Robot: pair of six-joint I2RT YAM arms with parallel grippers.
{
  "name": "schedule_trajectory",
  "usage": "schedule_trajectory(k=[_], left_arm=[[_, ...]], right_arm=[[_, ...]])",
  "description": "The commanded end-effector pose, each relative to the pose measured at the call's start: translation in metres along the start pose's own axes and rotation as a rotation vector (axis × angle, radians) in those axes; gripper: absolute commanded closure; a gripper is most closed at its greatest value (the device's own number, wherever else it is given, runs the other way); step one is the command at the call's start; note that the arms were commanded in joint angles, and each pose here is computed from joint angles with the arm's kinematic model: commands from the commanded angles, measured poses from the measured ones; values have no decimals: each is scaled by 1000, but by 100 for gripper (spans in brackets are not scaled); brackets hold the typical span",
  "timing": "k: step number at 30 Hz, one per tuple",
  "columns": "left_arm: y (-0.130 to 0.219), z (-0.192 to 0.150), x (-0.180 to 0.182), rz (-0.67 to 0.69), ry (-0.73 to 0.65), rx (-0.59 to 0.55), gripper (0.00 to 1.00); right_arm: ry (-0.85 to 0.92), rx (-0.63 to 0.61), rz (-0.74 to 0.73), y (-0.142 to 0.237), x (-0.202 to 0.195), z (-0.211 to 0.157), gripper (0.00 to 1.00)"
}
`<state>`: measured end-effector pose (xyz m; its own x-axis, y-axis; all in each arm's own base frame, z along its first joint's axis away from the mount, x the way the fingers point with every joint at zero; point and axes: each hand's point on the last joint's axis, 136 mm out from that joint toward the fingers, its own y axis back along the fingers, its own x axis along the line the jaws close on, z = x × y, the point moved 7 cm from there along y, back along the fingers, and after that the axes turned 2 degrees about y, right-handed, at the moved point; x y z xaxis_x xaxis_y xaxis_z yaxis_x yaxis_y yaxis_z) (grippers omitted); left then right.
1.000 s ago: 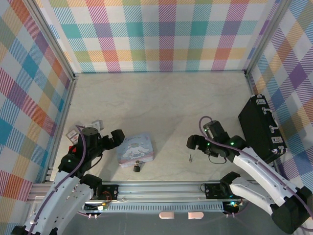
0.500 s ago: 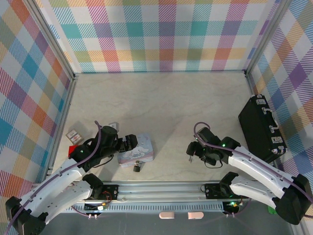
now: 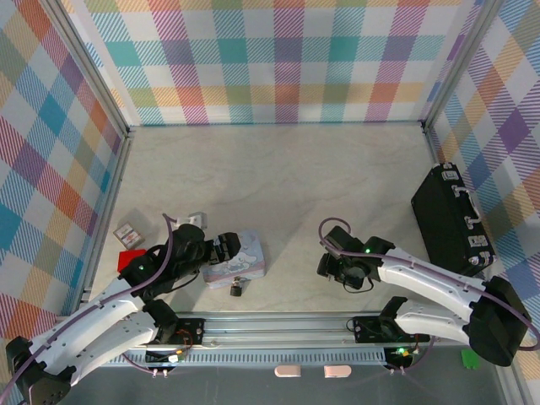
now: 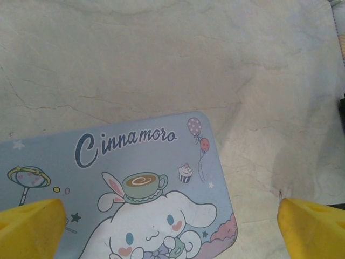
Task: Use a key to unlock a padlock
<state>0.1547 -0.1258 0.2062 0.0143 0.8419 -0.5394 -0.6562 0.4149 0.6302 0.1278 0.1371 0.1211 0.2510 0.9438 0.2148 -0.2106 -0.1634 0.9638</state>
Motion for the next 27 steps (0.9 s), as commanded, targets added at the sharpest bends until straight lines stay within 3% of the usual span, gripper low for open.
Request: schedule_trajectory(k=[1, 11, 27], left_arm=[[4, 4, -2, -17, 11, -55, 0], [6, 4, 1, -11, 18, -71, 0], [7, 7, -3, -23, 15, -75, 0]], right_arm=[[-2, 5, -11, -8, 1, -2, 40], [27, 55, -68, -30, 12, -4, 64], [46, 31, -117, -40, 7, -2, 80]])
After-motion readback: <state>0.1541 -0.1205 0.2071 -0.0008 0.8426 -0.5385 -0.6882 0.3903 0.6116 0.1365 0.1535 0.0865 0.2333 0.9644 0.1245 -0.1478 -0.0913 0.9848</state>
